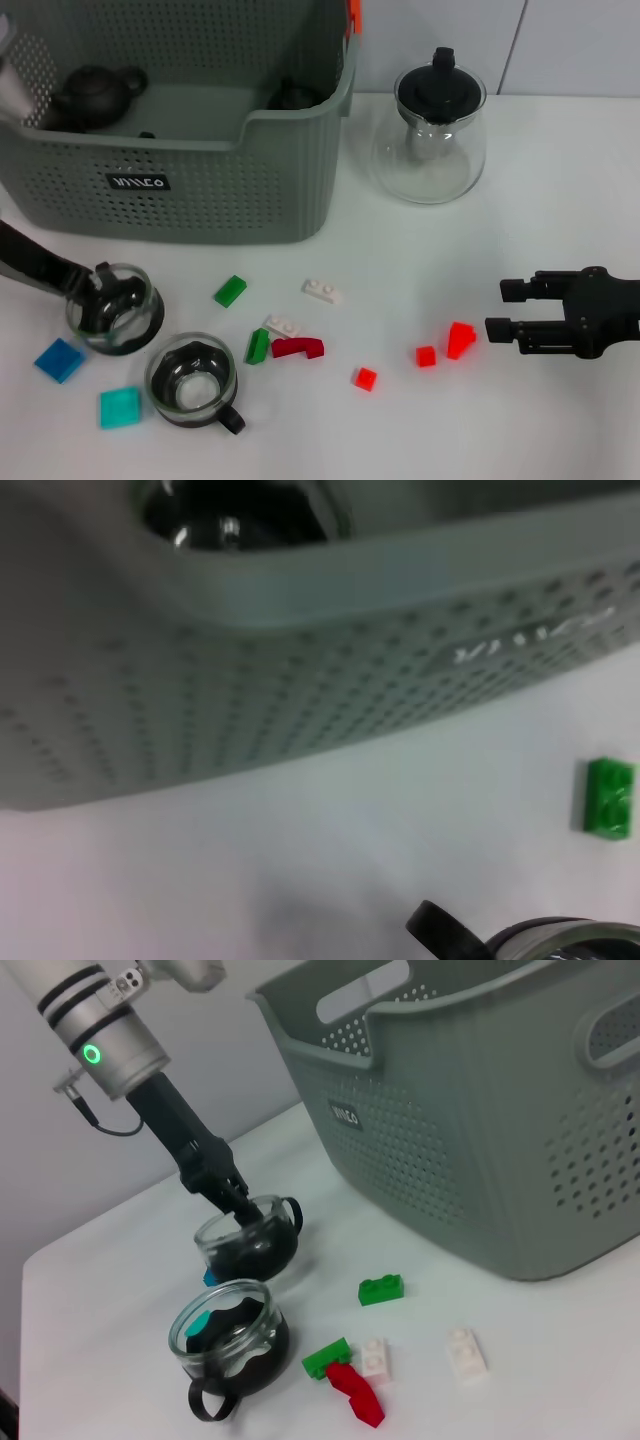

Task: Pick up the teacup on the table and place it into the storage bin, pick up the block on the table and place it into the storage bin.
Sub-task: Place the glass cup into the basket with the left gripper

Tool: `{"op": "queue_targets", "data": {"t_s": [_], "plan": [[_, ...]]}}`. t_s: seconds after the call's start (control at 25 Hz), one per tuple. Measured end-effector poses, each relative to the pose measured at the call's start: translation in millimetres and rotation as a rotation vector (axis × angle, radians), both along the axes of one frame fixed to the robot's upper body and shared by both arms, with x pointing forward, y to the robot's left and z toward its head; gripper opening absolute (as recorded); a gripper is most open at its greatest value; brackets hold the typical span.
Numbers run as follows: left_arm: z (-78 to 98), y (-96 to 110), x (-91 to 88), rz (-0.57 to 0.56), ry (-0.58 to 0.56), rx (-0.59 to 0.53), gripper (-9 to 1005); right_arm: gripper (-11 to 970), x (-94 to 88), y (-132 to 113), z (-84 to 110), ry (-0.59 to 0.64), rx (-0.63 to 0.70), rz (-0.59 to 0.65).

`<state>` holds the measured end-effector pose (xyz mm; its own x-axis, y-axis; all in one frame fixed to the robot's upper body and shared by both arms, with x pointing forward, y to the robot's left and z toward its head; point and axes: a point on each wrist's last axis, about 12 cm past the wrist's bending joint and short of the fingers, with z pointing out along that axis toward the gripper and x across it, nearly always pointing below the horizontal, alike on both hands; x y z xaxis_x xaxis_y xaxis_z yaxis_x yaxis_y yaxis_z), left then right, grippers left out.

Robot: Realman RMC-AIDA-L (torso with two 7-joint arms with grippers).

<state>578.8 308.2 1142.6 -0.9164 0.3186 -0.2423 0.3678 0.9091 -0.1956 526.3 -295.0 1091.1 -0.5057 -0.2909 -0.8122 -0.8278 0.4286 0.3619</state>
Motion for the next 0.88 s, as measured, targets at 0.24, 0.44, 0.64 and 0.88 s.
{"op": "queue_targets", "data": {"t_s": [0.24,0.44,0.64,0.88], "plan": [[10.2,28,-13.4,-0.093,-0.077,-0.372,59,737,0.5,-1,0.6,-0.002,0.002,-0.006],[25.0,40,-23.5,-0.182,-0.262,-0.768,70,737,2.3,0,1.9,-0.007,0.003,-0.002],[52.6,52,-19.6,-0.104,-0.547,-0.989,81,737,2.3,0,2.0,-0.007,0.002,-0.002],[76.4,63,17.0,0.106,-0.696,-0.919,94,738,1.3,-3,1.8,-0.007,-0.002,-0.004]]}}
